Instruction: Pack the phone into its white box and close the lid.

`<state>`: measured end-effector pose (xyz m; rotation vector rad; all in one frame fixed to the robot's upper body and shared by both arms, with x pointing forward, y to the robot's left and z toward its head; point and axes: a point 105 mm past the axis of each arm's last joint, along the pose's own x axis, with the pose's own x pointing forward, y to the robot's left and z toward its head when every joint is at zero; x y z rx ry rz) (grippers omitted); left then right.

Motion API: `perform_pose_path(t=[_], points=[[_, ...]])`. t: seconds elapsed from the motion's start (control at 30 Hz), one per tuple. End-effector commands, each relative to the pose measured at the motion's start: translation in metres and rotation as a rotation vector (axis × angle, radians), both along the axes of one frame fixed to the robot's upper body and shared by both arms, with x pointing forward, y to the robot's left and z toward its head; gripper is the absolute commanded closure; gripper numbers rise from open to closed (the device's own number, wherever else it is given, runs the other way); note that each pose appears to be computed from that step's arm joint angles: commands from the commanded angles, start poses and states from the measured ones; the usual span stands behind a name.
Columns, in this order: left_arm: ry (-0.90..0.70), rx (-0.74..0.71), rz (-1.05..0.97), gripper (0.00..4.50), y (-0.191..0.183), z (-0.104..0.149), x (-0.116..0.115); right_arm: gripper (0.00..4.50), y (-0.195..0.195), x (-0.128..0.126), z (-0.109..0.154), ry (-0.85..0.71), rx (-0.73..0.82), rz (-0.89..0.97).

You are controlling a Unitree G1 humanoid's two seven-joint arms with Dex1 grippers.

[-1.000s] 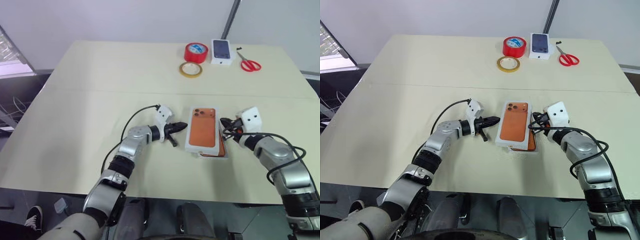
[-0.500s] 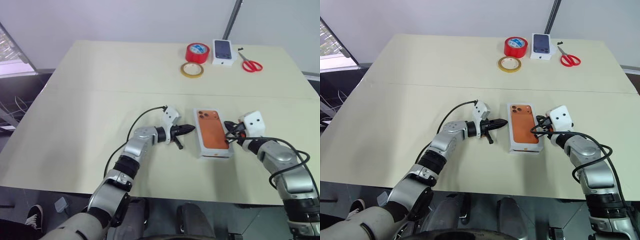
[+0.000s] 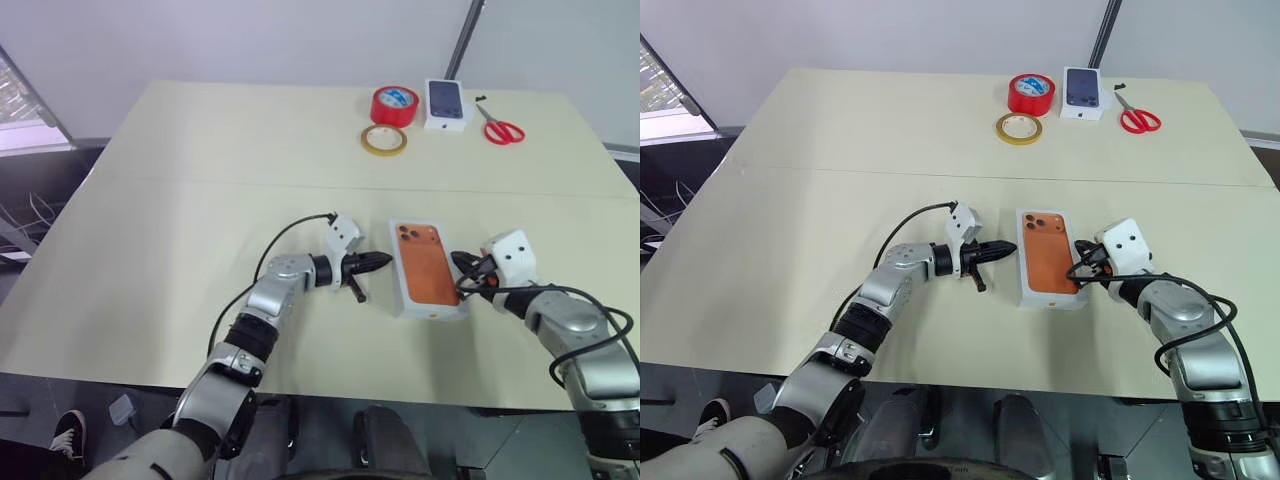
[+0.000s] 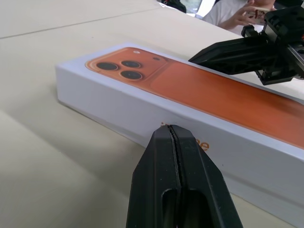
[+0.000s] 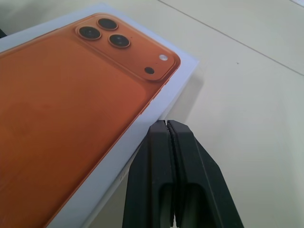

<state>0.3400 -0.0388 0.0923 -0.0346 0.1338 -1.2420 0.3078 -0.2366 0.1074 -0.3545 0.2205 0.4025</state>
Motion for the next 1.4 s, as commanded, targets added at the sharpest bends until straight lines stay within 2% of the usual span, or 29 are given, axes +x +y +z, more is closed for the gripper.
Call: perform_pose_path(t=[0.03,0.2,0.27,0.37,0.47,0.63,0.7,0.8,0.83,0.9,1.0,1.17,1.2,1.27,1.33,1.4], points=[[-0.023,0.003,-0.052,4.50,-0.010,0.004,-0.009,4.44,0.014,-0.003,0.005,-0.019,-0.028,0.069],[-0.029,0.030,-0.041,4.50,-0.004,-0.004,-0.009,4.44,0.012,-0.002,-0.001,-0.011,-0.097,0.075],[-0.001,-0.033,-0.014,4.50,-0.001,0.008,-0.005,4.44,0.007,0.002,0.006,-0.027,-0.037,0.028],[0.026,-0.168,0.021,4.50,-0.001,0.043,0.006,4.44,-0.011,0.012,0.029,-0.119,-0.004,-0.055],[-0.034,-0.171,-0.002,4.50,-0.009,0.063,0.008,4.44,-0.018,0.016,0.043,-0.166,0.026,-0.071],[-0.036,-0.187,-0.021,4.50,-0.024,0.076,0.015,4.44,-0.007,0.018,0.052,-0.200,0.087,-0.020],[-0.023,-0.159,-0.013,4.50,-0.033,0.069,0.020,4.44,0.006,0.013,0.054,-0.191,0.140,0.054],[0.011,0.011,0.040,4.50,-0.045,0.024,0.025,4.44,0.034,-0.013,0.034,-0.072,0.153,0.265],[0.002,0.089,0.043,4.50,-0.047,0.005,0.023,4.44,0.033,-0.019,0.019,-0.015,0.125,0.277],[-0.006,0.156,0.044,4.50,-0.046,-0.016,0.019,4.44,0.025,-0.026,-0.009,0.080,0.029,0.248],[0.005,0.148,0.055,4.50,-0.042,-0.021,0.020,4.44,0.018,-0.033,-0.033,0.156,-0.077,0.218],[0.050,0.104,0.027,4.50,-0.032,-0.018,0.021,4.44,0.032,-0.035,-0.031,0.153,-0.015,0.253],[0.061,0.067,0.020,4.24,-0.031,-0.013,0.022,4.48,0.035,-0.033,-0.022,0.140,0.068,0.249],[0.037,-0.011,-0.002,3.67,-0.025,0.006,0.024,3.95,0.038,-0.025,0.002,0.086,0.229,0.243],[-0.030,-0.068,0.007,2.80,-0.014,0.027,0.029,3.26,0.039,-0.020,0.021,0.017,0.234,0.260],[-0.084,-0.107,0.005,1.77,0.004,0.048,0.030,2.18,0.039,-0.015,0.038,-0.038,0.238,0.277]])
